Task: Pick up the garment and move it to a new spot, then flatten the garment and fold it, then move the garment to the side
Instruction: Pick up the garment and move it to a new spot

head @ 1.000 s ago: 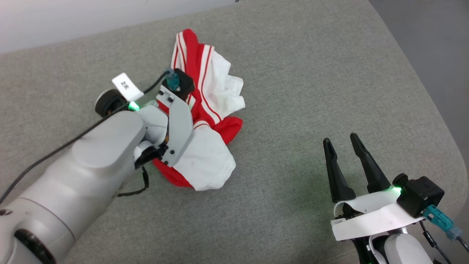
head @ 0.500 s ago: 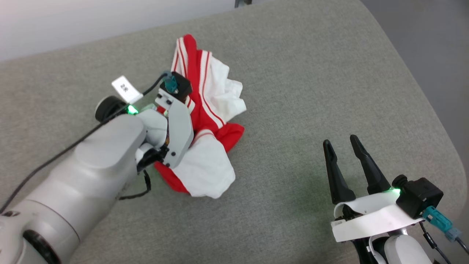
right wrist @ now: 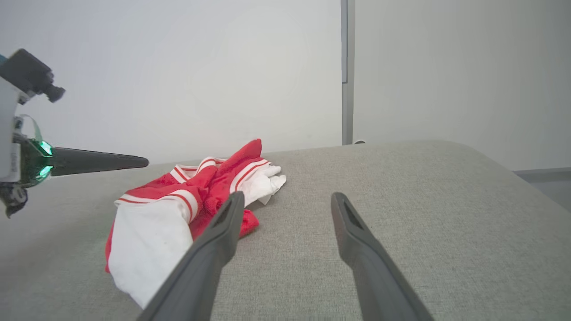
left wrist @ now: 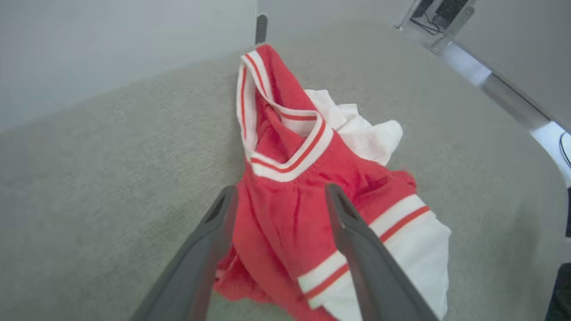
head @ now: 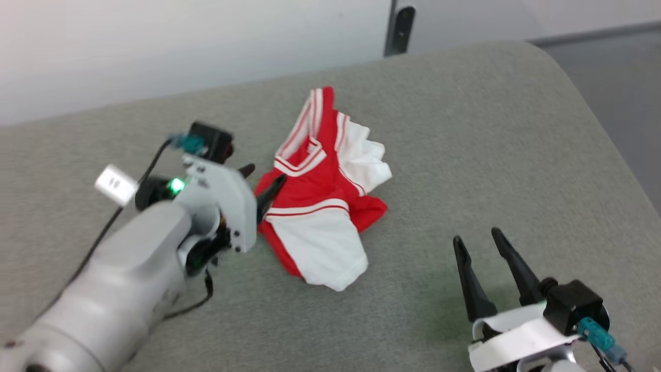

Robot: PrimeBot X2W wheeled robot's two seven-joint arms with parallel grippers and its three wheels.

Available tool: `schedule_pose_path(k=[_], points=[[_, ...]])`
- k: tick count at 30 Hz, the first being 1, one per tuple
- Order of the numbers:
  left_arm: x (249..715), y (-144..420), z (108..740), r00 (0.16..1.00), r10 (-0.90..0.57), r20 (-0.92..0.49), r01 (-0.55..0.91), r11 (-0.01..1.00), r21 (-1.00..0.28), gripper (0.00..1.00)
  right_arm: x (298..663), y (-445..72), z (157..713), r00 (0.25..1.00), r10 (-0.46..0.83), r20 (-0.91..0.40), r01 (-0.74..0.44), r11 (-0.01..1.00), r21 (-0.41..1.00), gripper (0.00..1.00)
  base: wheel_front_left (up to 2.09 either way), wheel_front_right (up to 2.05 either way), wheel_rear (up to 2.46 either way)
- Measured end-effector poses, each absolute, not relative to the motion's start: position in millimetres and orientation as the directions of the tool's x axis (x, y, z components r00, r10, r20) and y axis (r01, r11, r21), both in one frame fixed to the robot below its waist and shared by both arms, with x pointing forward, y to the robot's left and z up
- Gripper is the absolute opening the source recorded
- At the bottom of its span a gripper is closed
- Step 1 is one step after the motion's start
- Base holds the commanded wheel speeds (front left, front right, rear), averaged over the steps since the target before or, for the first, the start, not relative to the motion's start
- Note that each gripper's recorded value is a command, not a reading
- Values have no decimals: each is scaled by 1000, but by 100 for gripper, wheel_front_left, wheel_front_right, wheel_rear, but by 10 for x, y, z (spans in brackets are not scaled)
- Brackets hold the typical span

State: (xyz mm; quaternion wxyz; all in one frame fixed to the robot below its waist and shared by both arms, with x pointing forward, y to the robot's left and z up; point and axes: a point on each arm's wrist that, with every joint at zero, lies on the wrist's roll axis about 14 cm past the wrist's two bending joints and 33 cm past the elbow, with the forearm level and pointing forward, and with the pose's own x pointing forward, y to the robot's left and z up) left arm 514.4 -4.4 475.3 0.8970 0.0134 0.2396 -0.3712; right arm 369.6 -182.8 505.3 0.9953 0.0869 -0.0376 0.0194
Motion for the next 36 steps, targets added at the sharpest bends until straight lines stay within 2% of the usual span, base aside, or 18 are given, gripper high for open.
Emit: schedule_pose_path(k=[8, 14, 17, 19, 24, 31, 36], points=[[4833, 716, 4649, 802, -522, -291, 435, 844, -313, 100, 3602, -1751, 4962, 995, 81, 52, -87, 987, 136, 100, 0, 0, 0], [4431, 1174, 4427, 874, -390, -289, 258, 877, -404, 100, 3571, -1727, 4911, 994, 108, 32, -111, 986, 121, 100, 0, 0, 0], [4297, 1378, 4440, 907, -320, -273, 197, 896, -398, 100, 3564, -1726, 4903, 993, 115, 26, -117, 986, 116, 100, 0, 0, 0], [4217, 1518, 4483, 931, -265, -252, 170, 923, -345, 100, 3561, -1719, 4899, 992, 123, 22, -125, 986, 108, 100, 0, 0, 0], [3761, 1601, 4380, 952, -181, -247, 87, 933, -350, 100, 3502, -1723, 4875, 991, 130, 5, -130, 987, 98, 100, 0, 0, 0], [3444, 1715, 4536, 979, -111, -173, 50, 946, -321, 100, 3425, -1739, 4890, 992, 128, 2, -128, 987, 95, 100, 0, 0, 0], [3316, 1847, 4635, 989, -78, -123, 47, 970, -237, 100, 3384, -1791, 4896, 994, 111, 0, -111, 989, 96, 100, 0, 0, 0]])
